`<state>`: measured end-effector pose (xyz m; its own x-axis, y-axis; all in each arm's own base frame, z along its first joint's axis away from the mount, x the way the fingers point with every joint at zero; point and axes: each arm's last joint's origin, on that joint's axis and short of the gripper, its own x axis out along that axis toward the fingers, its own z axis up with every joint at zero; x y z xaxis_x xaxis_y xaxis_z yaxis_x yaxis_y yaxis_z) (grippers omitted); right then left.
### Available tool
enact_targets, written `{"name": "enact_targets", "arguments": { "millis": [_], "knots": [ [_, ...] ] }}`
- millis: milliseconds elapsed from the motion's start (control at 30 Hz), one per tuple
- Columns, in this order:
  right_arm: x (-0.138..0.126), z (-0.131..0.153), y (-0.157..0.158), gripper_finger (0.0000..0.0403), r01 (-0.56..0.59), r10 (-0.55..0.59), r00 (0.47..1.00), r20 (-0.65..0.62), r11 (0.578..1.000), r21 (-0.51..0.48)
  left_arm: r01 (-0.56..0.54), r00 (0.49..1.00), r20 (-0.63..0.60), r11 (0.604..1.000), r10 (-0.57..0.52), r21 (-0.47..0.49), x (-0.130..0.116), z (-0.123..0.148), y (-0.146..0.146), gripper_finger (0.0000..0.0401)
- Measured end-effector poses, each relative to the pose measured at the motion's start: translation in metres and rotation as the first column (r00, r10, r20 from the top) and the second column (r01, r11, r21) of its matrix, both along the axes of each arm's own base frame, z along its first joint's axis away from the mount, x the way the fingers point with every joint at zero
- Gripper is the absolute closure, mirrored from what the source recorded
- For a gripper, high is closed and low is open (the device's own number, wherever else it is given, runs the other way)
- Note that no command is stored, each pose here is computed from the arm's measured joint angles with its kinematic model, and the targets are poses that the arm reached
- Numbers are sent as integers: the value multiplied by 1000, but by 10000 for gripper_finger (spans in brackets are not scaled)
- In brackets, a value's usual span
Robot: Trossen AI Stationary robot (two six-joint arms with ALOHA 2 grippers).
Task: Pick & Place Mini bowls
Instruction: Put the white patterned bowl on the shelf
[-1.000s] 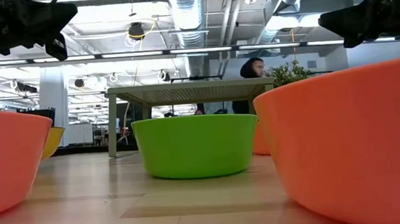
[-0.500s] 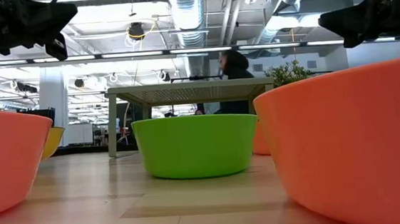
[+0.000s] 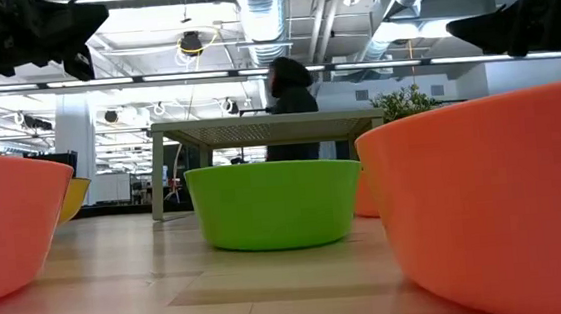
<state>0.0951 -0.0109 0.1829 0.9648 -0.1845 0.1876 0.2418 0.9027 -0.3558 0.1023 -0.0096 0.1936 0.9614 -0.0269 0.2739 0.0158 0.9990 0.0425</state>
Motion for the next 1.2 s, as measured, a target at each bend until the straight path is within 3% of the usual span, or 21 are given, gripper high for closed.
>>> {"name": "enact_targets", "arguments": {
  "millis": [100, 333, 567, 767, 1033, 1100, 1200],
  "knots": [
    [0, 2, 1, 329, -27, 24, 999, 39, 998, 65, -15, 1000, 2, 999, 15, 51, 0, 0, 0, 390],
    [-3, 11, 3, 329, -118, 73, 982, 177, 958, 262, -17, 1000, 20, 999, 16, 48, -1, 2, 0, 390],
    [-4, 16, 2, 329, -113, 64, 973, 222, 970, 215, -26, 998, 60, 998, 22, 53, -1, 6, 0, 390],
    [-5, 30, 2, 323, -124, 67, 970, 233, 963, 241, -184, 983, 25, 973, 182, 140, 5, 19, 3, 362],
    [14, 59, 1, 278, -108, 71, 988, 138, 954, 279, -170, 955, -214, 970, 206, 177, 46, 57, -1, 288],
    [24, 65, 1, 266, -104, 76, 992, 101, 942, 319, -142, 921, -331, 969, 204, 202, 59, 68, -3, 281],
    [40, 71, 0, 252, -91, 90, 996, 20, 928, 362, -118, 837, -518, 983, 173, 137, 73, 81, -8, 278]
  ]
}}
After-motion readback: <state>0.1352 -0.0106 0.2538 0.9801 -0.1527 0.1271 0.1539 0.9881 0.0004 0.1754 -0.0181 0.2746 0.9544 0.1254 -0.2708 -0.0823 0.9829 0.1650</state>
